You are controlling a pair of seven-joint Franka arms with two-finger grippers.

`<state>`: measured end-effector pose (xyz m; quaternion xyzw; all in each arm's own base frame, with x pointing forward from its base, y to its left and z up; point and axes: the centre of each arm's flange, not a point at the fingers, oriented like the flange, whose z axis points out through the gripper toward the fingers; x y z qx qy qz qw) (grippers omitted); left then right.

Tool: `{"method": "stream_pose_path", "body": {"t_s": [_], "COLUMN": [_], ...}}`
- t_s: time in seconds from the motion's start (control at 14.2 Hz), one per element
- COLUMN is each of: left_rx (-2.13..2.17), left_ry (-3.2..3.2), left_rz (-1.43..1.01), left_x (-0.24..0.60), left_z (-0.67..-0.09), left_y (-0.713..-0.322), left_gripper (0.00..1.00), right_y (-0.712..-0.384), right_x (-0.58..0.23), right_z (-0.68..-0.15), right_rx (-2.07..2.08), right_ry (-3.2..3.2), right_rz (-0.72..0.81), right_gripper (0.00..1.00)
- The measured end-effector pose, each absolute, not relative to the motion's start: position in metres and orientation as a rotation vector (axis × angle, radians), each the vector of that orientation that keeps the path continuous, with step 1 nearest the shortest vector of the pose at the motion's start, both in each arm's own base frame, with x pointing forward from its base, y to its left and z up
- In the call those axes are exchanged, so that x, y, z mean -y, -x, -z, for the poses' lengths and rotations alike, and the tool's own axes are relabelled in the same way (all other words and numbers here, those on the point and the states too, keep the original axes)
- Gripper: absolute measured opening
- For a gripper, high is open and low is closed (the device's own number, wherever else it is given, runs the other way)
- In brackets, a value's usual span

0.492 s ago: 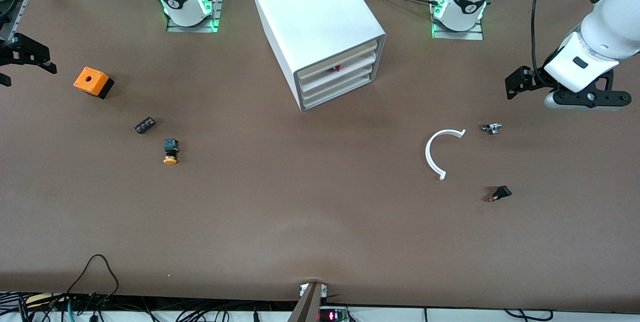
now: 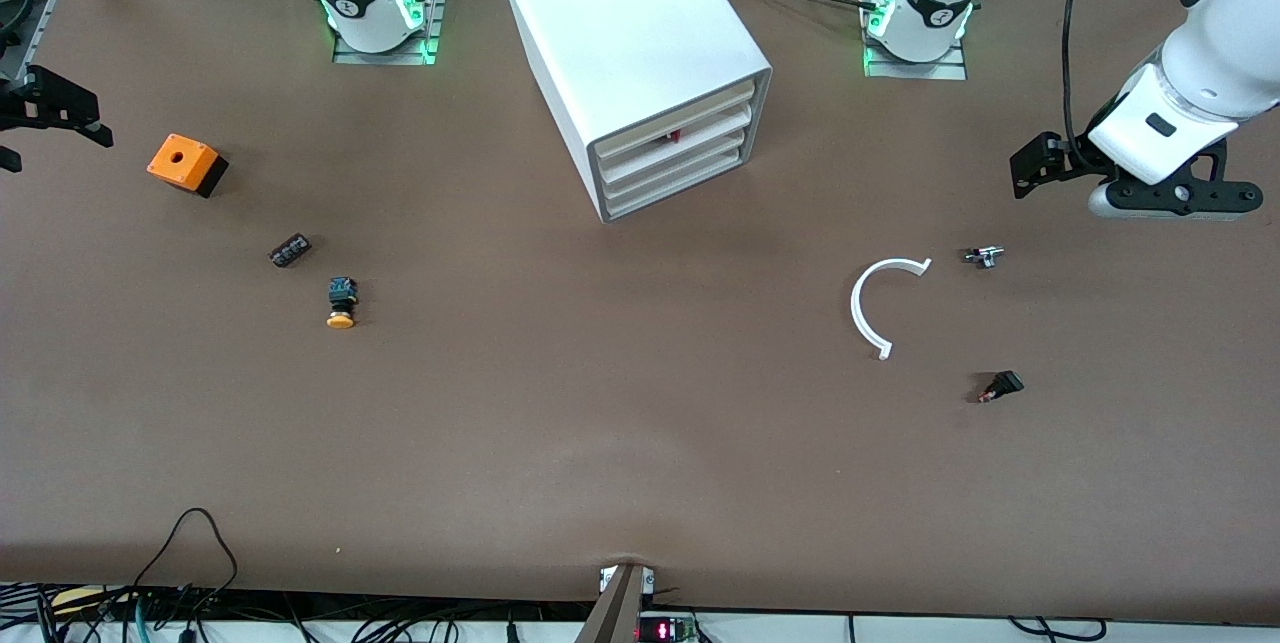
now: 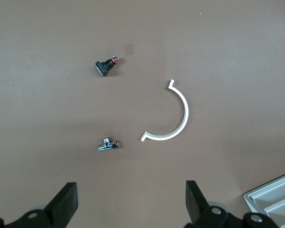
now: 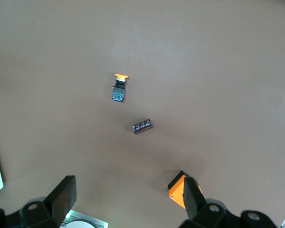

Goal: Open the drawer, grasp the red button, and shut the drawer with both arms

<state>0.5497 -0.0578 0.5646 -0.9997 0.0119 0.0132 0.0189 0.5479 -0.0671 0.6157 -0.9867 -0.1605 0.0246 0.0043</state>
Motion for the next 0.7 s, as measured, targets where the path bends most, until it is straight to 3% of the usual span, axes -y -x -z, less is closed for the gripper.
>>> {"method": "stream_pose_path", "body": {"t_s": [0.21, 0.7], "left_rx": [-0.05, -0.199], "left_ry": [3.1, 3.204], "left_rz": [-0.085, -0.645], "left_x": [0.062, 0.129], "left_z": [-0.562, -0.511], "left_y": [-0.546, -0.518], "left_gripper": [1.0, 1.0], "right_y": [-0.548, -0.55], "right_x": [0.068, 0.052], "right_z": [-0.615, -0.617], "right_rx": [0.504, 0.563], "right_ry": [3.095, 3.1], "right_rz": [-0.081, -0.076], "right_gripper": [1.0, 1.0]}}
